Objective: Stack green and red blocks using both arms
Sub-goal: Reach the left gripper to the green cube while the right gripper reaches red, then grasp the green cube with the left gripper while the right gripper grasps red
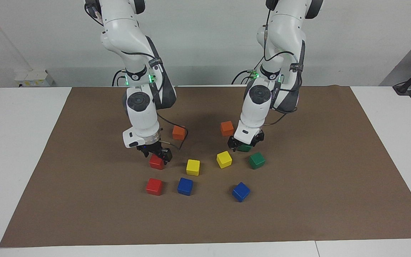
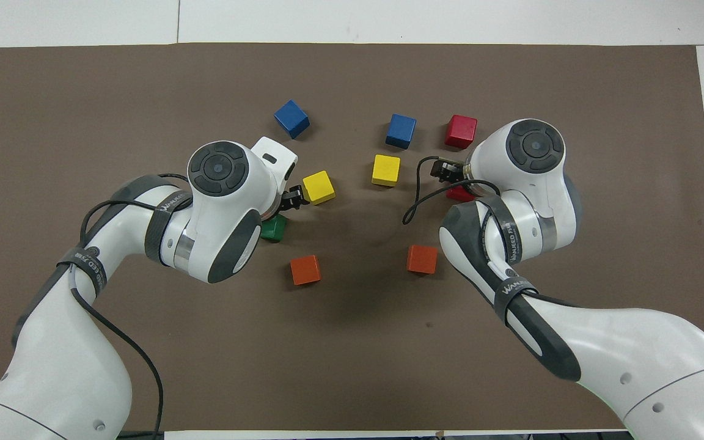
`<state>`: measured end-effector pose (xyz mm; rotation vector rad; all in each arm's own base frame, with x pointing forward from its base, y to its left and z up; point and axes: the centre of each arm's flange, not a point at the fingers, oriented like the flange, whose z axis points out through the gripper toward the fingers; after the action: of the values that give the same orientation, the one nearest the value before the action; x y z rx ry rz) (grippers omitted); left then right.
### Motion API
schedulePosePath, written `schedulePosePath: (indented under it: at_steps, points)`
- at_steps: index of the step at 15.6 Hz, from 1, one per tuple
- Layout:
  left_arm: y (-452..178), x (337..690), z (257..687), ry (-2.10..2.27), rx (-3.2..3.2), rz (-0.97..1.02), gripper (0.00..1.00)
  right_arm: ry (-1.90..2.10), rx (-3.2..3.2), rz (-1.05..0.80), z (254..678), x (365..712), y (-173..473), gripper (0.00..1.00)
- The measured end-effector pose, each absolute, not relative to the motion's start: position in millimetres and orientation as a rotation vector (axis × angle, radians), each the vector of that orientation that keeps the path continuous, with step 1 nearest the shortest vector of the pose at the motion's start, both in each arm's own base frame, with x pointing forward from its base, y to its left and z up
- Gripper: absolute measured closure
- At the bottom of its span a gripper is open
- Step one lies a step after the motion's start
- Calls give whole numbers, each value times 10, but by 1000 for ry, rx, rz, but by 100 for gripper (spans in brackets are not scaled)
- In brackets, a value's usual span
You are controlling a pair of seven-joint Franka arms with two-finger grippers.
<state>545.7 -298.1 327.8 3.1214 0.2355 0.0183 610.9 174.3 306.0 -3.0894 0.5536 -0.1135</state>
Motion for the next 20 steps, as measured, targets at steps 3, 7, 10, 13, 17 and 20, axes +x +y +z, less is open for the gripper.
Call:
schedulePosePath:
  at_steps: [3, 7, 10, 13, 17, 20]
  points:
    - [-3042, 5421, 3291, 221, 3127, 5, 0, 525, -3087, -141, 3052, 6131, 1728, 10]
    - [-3068, 5428, 3389, 219, 3143, -29, 0, 518, -3082, -161, 2986, 6121, 1722, 40]
    - [-3030, 5430, 3386, 228, 3153, -49, 0, 517, -3081, -164, 2987, 6122, 1722, 45]
    - [-2987, 5413, 3329, 236, 3160, -67, 0, 512, -3082, -165, 2989, 6125, 1719, 45]
    - [-2965, 5314, 3177, 229, 3173, -101, 0, 362, -3122, -147, 3187, 6163, 1530, 45]
    - [-2951, 5247, 3074, 227, 3172, -99, 0, 197, -3144, -135, 3716, 6178, 1015, 45]
